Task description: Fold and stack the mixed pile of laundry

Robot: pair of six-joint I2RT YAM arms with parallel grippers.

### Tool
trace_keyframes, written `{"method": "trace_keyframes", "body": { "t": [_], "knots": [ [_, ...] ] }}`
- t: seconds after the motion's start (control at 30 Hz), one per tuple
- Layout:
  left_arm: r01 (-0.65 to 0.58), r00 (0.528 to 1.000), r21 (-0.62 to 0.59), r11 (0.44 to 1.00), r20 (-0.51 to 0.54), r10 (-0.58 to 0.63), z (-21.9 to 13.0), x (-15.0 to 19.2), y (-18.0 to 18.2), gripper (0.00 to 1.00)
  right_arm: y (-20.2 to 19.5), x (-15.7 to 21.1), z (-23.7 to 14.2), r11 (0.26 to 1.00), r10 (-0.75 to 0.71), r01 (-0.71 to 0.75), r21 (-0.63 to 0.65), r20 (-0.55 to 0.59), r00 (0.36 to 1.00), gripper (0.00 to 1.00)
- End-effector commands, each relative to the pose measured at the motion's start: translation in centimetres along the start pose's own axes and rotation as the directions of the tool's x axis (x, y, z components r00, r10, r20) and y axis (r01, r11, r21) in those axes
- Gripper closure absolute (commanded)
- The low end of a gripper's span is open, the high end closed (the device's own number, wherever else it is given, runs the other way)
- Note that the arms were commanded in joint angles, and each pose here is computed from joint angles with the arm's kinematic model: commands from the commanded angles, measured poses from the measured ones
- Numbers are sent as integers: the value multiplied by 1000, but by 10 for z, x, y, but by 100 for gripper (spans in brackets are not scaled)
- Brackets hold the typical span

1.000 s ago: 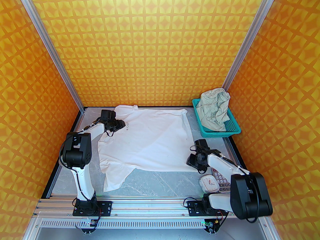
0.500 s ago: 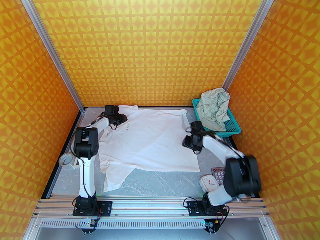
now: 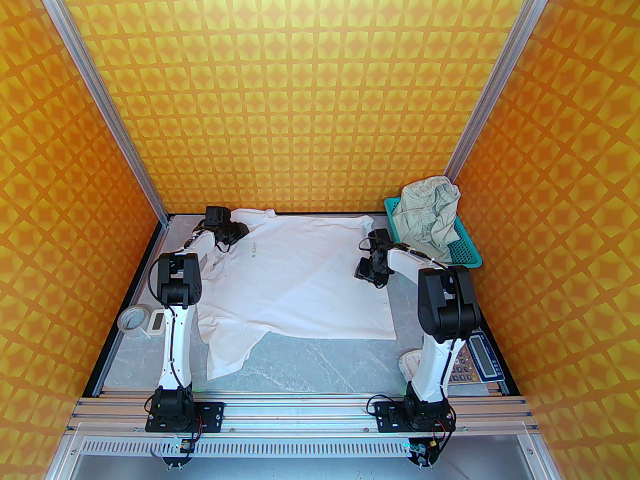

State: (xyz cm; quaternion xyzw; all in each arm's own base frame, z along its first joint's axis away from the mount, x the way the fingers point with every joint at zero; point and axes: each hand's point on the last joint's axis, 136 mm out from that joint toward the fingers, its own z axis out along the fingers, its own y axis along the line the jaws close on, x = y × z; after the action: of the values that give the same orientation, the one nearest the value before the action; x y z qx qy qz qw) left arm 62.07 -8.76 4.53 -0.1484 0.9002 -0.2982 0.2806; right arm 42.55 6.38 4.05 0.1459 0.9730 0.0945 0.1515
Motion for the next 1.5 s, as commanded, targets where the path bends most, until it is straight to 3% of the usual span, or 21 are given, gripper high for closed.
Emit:
{"method": "trace_keyframes", "body": {
  "t": [0.0, 0.1, 0.2, 0.27, 0.4, 0.5, 0.57, 0.73, 0.83, 1.03, 1.13, 1.33, 1.43, 1.47],
  "knots": [
    [-109, 991, 10, 994, 75, 108, -82, 0, -49, 49, 32, 15, -44, 990, -88, 93, -104, 50, 995, 57],
    [-102, 993, -63, 993, 44, 105, -128, 53, -45, 49, 73, 60, -60, 952, -191, 203, -228, 72, 979, 58],
    [-72, 997, -166, 984, -24, 69, -165, 122, -21, 51, 123, 123, -68, 867, -345, 349, -355, 77, 935, 69],
    [-23, 997, -224, 974, -72, 7, -189, 169, 0, 50, 158, 172, -72, 777, -476, 471, -418, 99, 874, 73],
    [37, 987, -309, 950, -138, -83, -222, 234, 28, 41, 217, 254, -75, 572, -687, 651, -498, 143, 713, 71],
    [82, 977, -372, 925, -151, -147, -240, 267, 44, 39, 244, 302, -61, 471, -781, 695, -543, 111, 615, 70],
    [135, 974, -399, 907, -116, -196, -246, 281, 56, 35, 252, 318, -51, 445, -810, 715, -539, 99, 578, 69],
    [188, 953, -437, 880, -136, -271, -246, 317, 76, 36, 264, 318, -32, 477, -805, 713, -514, 69, 589, 67],
    [175, 958, -435, 883, -131, -254, -253, 321, 75, 44, 260, 311, -30, 515, -788, 713, -476, 66, 613, 66],
    [139, 966, -429, 892, -138, -217, -249, 318, 75, 85, 233, 299, -32, 580, -755, 709, -400, 62, 653, 66],
    [98, 979, -421, 902, -122, -163, -254, 300, 65, 100, 224, 294, -39, 603, -738, 703, -378, 70, 671, 67],
    [0, 991, -458, 889, -117, -60, -255, 264, 56, 100, 211, 278, -46, 653, -700, 680, -335, 75, 710, 69],
    [-21, 992, -476, 879, -123, -42, -260, 251, 50, 99, 191, 262, -53, 714, -653, 639, -286, 57, 755, 69],
    [-18, 991, -480, 877, -128, -50, -262, 253, 50, 79, 179, 256, -57, 743, -625, 614, -267, 50, 779, 68]
  ]
}}
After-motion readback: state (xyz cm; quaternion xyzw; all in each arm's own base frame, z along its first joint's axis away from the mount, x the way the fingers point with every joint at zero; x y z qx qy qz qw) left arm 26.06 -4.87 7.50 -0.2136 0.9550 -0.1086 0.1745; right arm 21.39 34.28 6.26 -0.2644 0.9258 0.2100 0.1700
